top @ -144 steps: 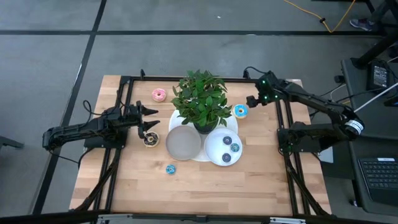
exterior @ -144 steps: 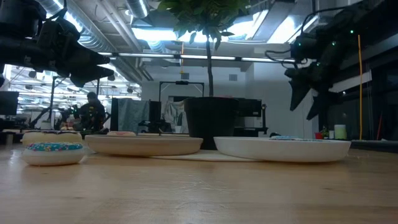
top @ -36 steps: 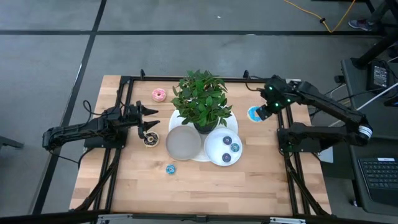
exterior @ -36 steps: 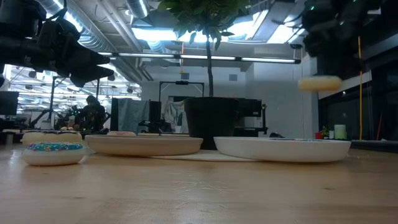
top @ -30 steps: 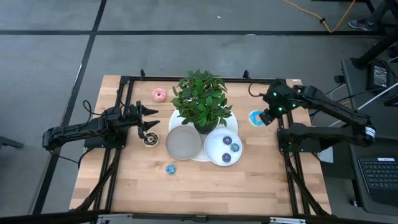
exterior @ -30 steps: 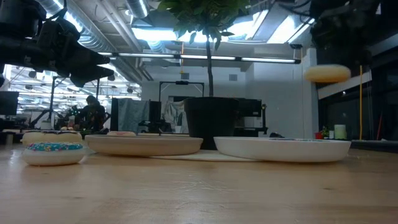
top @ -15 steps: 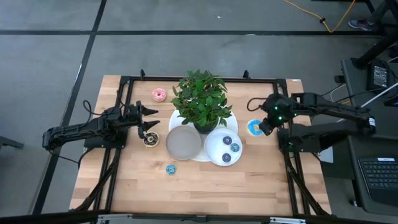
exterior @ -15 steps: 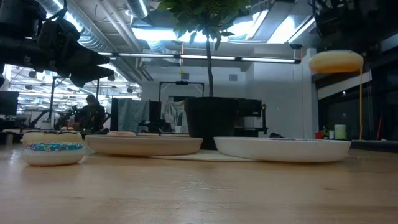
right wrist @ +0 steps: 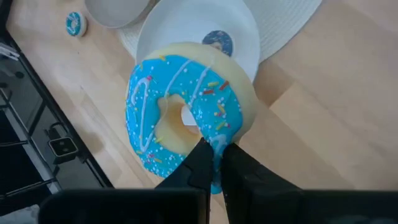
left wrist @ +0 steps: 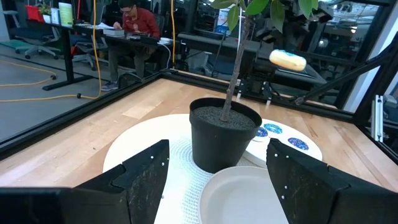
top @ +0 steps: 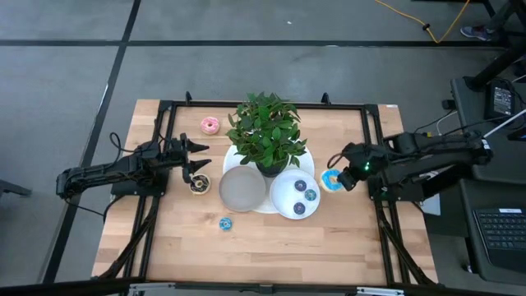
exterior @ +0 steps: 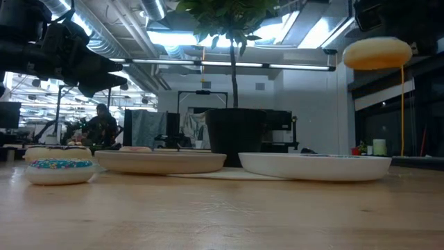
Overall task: Pick & Place donuts
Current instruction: Put the large blue donut on the beige plate
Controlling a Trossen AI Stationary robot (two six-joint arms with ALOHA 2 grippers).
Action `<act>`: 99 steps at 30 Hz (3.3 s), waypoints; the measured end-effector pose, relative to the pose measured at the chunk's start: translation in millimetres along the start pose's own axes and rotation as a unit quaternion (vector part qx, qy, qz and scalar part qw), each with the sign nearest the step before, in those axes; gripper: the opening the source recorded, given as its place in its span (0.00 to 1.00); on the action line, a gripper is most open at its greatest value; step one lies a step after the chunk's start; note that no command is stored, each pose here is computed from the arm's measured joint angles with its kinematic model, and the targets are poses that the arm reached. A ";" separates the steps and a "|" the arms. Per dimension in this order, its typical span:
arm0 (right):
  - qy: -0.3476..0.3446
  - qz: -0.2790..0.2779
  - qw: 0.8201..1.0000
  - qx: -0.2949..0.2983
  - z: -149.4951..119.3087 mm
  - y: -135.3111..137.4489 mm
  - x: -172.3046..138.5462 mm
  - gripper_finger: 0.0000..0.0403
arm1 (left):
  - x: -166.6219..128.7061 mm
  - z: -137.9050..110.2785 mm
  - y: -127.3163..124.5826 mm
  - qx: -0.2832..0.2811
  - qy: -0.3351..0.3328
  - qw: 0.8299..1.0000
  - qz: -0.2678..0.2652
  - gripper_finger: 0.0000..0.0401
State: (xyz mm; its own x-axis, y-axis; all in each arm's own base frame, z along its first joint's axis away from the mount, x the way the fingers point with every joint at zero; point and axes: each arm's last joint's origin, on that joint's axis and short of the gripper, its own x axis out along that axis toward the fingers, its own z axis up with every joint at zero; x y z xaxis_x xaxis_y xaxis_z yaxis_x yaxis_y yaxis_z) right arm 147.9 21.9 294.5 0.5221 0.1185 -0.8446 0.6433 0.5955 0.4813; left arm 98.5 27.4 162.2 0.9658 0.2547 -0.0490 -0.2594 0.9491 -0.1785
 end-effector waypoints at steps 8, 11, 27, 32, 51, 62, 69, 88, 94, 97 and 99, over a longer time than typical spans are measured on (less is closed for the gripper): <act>0.017 0.011 1.000 0.002 -7.0 23.3 21.2 0.06 | 0.0 0.0 0.0 0.000 0.000 1.000 0.000 0.65; 0.022 0.016 1.000 0.003 -9.5 33.7 32.2 0.06 | 0.0 0.0 0.0 0.000 0.000 1.000 0.000 0.65; 0.019 0.051 0.996 0.071 -35.6 81.6 88.0 0.06 | 0.0 0.1 0.0 0.000 0.000 1.000 0.000 0.65; 0.021 0.061 0.994 0.093 -43.1 93.7 105.2 0.06 | 0.0 0.0 0.0 0.000 0.000 1.000 0.000 0.65; -0.007 0.042 0.995 0.090 -20.7 182.5 147.5 0.04 | 0.0 0.2 0.0 0.000 0.000 1.000 0.000 0.65; 0.001 0.039 0.996 0.075 -3.5 220.3 168.0 0.04 | 0.0 0.0 0.0 0.000 0.000 1.000 0.000 0.65; 0.012 0.015 0.998 0.068 -2.7 226.1 170.8 0.04 | 0.0 0.1 0.0 0.000 0.000 1.000 0.000 0.65; 0.016 -0.001 0.996 0.086 4.2 221.1 171.7 0.04 | 0.0 0.1 0.0 0.000 0.000 1.000 0.000 0.65; 0.024 0.001 0.995 0.093 5.1 220.9 171.8 0.05 | 0.0 0.0 0.0 0.000 0.000 1.000 0.000 0.65; 0.026 0.001 0.994 0.102 4.9 221.0 171.8 0.05 | 0.0 0.1 -0.1 -0.016 0.000 1.000 -0.001 0.65; 0.026 0.001 0.994 0.108 4.9 221.0 171.8 0.05 | 0.0 0.0 -0.4 -0.064 0.002 0.998 -0.007 0.65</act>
State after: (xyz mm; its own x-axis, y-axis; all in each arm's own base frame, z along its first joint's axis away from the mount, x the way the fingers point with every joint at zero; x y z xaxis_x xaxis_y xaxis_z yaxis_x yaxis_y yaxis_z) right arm 382.5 170.0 256.9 0.4971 0.1643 -0.8520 0.7503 0.4117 0.5172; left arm 98.7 27.0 162.2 0.9695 0.2404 -0.0486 -0.2437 0.9215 -0.3025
